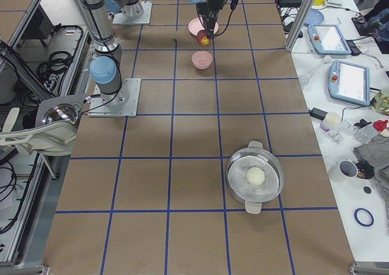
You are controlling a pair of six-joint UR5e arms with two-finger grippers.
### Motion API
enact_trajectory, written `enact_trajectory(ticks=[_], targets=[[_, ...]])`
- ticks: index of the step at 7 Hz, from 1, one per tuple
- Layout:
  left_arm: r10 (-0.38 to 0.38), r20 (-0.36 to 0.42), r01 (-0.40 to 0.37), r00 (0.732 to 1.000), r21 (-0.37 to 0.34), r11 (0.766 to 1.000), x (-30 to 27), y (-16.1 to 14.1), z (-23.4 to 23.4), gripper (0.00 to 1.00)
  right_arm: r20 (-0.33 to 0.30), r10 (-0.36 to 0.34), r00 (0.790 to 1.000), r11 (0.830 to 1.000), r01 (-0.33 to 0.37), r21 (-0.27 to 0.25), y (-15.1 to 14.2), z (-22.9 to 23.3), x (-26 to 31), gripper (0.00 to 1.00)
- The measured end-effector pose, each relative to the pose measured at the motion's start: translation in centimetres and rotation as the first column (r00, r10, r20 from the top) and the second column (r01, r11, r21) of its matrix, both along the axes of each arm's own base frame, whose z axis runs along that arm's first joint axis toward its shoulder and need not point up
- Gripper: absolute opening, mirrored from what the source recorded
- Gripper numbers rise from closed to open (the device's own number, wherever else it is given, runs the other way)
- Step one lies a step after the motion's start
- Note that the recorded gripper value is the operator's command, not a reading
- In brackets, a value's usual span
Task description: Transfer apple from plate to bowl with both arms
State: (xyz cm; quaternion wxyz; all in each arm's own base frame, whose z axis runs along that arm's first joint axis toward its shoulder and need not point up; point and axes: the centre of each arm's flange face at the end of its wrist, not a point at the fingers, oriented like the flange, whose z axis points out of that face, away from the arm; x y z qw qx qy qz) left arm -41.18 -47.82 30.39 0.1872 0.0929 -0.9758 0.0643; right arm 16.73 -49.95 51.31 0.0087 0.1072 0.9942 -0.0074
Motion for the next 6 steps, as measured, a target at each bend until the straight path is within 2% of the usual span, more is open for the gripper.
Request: enact_trajectory(ticks=[2, 3, 4, 5, 6], targets=[[0.039, -0.009, -0.039, 0.999, 0.035, 0.999, -0.7, -0.4, -2.5, 0.0, -0.007, 0.017, 1.0, 1.0, -0.018, -0.013, 0.7, 1.2, -0.1, 1.0], [0.059, -0.012, -0.058, 0.998, 0.046, 0.997, -1.3, -0.5, -3.8, 0.0, -0.009, 0.049, 0.999, 0.999, -0.049, -0.012, 0.5, 0.9, 0.0, 1.0], [0.066, -0.014, -0.065, 0.998, 0.054, 0.996, -2.0, -0.4, -5.0, 0.13, -0.011, 0.086, 0.996, 0.996, -0.086, -0.015, 0.2, 0.7, 0.0, 1.0], [0.062, -0.01, -0.062, 0.998, 0.062, 0.996, -2.5, -0.3, -6.2, 0.33, -0.013, 0.121, 0.993, 0.992, -0.121, -0.022, 0.0, 0.6, 0.0, 1.0], [0.053, -0.003, -0.053, 0.999, 0.072, 0.996, -2.9, -0.2, -7.3, 0.87, -0.019, 0.146, 0.989, 0.989, -0.147, -0.024, -0.1, 0.6, 0.0, 1.0]])
